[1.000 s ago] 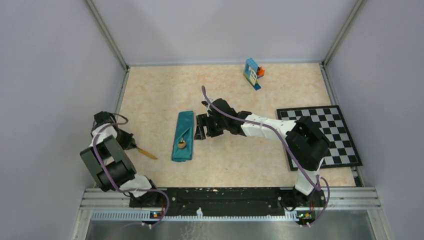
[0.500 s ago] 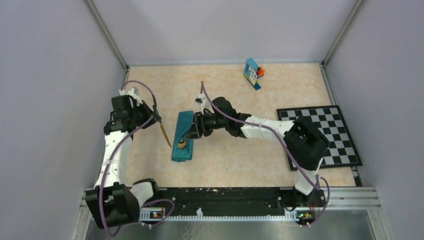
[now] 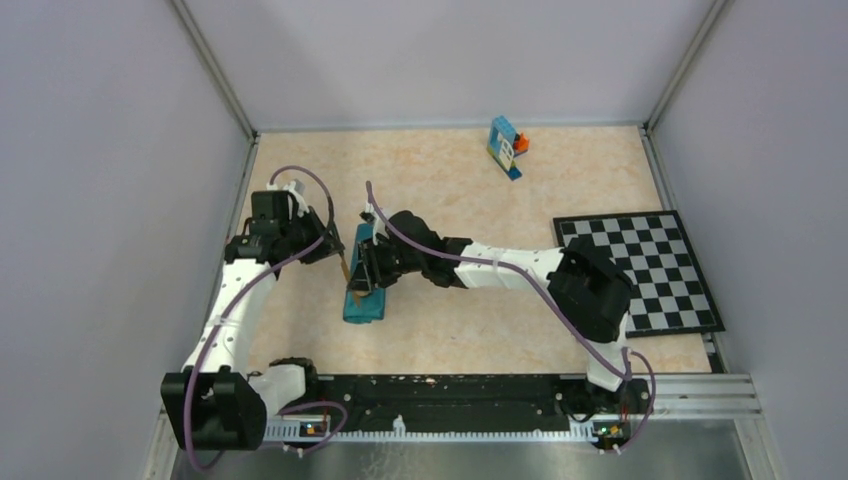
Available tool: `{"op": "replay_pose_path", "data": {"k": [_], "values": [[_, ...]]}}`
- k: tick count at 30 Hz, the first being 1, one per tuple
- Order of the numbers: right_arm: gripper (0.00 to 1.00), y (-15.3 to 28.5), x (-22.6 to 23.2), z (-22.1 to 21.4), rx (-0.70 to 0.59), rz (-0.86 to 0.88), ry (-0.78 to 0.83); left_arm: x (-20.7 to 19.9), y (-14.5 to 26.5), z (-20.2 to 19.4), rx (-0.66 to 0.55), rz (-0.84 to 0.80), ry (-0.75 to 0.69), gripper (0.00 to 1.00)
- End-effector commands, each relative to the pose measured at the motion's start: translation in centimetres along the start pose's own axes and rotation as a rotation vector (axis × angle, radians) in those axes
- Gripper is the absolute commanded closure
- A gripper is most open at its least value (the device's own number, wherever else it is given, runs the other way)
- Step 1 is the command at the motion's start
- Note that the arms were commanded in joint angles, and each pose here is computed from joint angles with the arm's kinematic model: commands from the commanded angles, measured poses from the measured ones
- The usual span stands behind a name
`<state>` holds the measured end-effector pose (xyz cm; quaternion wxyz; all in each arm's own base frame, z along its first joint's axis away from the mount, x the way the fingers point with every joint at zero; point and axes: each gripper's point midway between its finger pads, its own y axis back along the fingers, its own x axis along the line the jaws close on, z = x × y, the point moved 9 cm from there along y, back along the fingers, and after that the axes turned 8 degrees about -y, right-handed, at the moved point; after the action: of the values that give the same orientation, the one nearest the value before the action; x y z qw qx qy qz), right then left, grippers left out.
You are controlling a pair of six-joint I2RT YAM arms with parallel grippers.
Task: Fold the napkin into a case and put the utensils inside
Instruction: Pass from the left arm to the right
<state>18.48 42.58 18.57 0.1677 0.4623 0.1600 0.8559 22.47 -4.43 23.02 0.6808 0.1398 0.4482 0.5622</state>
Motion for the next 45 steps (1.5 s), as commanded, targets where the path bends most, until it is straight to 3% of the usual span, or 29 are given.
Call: {"op": "replay_pose_path", "data": {"k": [1,5,13,17,20,23,25,28,31,35,39,45], "values": [[0.63,-0.7,0.2,1.1,-0.049,-0.047,0.028,-0.6,0.7,0.9,-0.048,0.001,-0.007,1.0],[0.73,-0.9,0.2,1.0,-0.05,-0.038,0.02,-0.6,0.7,0.8,-0.044,0.005,-0.004,1.0],[0.75,-1.7,0.6,1.0,-0.041,0.002,0.008,-1.2,0.6,0.6,-0.029,-0.003,-0.029,1.0],[0.97,-1.9,0.7,1.0,-0.044,0.012,0.004,-1.3,0.6,0.6,-0.03,-0.001,-0.037,1.0],[1.0,-1.8,0.5,0.8,-0.041,0.021,-0.034,-1.4,0.6,0.6,-0.021,-0.016,-0.045,1.0],[1.0,-0.6,-0.9,0.1,-0.037,0.099,-0.194,-1.7,0.9,0.6,-0.036,-0.035,-0.024,0.56],[1.0,0.3,-1.9,-0.4,-0.027,0.16,-0.306,-1.6,1.0,0.3,-0.059,-0.033,-0.015,0.43],[1.0,1.3,-2.5,-1.7,0.027,0.226,-0.391,-1.0,0.7,-0.8,-0.058,-0.011,0.038,0.36],[1.0,2.7,-3.3,-3.6,0.043,0.216,-0.437,-0.3,0.1,-2.1,-0.032,0.0,0.07,0.38],[1.0,4.3,-4.1,-5.7,0.057,0.214,-0.493,0.3,-1.1,-4.4,0.001,-0.065,0.106,0.53],[1.0,4.0,-4.8,-6.6,0.081,0.25,-0.57,0.8,-3.5,-7.4,0.117,-0.174,0.188,0.7],[1.0,2.3,-5.5,-6.7,0.126,0.285,-0.623,2.5,-5.2,-9.3,0.159,-0.05,0.207,0.82]]}}
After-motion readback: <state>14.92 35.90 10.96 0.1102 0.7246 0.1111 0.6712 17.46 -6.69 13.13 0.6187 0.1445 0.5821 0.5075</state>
